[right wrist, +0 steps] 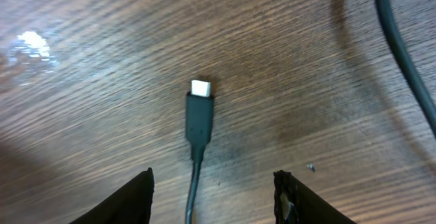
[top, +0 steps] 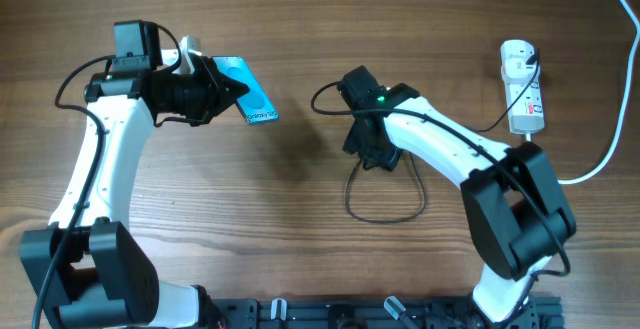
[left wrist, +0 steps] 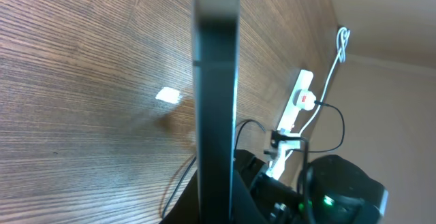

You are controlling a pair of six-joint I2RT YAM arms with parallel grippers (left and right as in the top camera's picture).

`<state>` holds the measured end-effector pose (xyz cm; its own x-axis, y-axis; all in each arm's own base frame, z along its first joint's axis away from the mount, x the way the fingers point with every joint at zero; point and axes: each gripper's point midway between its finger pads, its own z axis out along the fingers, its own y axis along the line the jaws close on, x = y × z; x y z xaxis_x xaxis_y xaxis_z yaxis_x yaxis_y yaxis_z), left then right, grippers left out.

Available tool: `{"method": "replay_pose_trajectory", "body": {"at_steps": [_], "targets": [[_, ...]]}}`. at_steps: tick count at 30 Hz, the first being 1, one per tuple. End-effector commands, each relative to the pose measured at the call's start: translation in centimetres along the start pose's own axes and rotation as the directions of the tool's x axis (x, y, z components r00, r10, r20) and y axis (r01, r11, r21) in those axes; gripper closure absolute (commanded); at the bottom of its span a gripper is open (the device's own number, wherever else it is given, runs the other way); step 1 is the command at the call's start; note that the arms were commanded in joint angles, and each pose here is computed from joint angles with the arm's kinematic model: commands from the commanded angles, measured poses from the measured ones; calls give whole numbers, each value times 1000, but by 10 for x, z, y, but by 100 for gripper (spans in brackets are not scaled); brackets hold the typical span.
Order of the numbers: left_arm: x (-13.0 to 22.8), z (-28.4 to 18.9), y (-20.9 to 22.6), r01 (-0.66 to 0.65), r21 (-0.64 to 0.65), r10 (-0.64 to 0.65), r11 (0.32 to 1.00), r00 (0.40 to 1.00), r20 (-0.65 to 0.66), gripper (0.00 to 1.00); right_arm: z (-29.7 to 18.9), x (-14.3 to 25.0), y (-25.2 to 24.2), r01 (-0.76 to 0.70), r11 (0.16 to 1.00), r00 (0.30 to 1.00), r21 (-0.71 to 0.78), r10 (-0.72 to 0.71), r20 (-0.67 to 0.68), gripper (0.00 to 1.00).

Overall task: Plug charger to phone and switch on socket
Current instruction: 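Grasp the black USB-C cable plug with the right gripper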

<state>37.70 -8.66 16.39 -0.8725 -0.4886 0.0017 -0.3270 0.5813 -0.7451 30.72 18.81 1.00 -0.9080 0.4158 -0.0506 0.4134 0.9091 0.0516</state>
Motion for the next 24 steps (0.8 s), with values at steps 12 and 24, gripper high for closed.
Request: {"method": "replay_pose_trajectory", "body": {"at_steps": [12, 24], "targets": [[0, -7, -8, -33, 22, 33, 999, 999, 15, 96, 33, 5, -10, -9, 997, 1000, 72, 11, -29, 62], [0, -7, -8, -33, 22, 33, 999, 999, 15, 96, 33, 13, -5, -8, 999, 997, 43, 11, -74, 76]]}}
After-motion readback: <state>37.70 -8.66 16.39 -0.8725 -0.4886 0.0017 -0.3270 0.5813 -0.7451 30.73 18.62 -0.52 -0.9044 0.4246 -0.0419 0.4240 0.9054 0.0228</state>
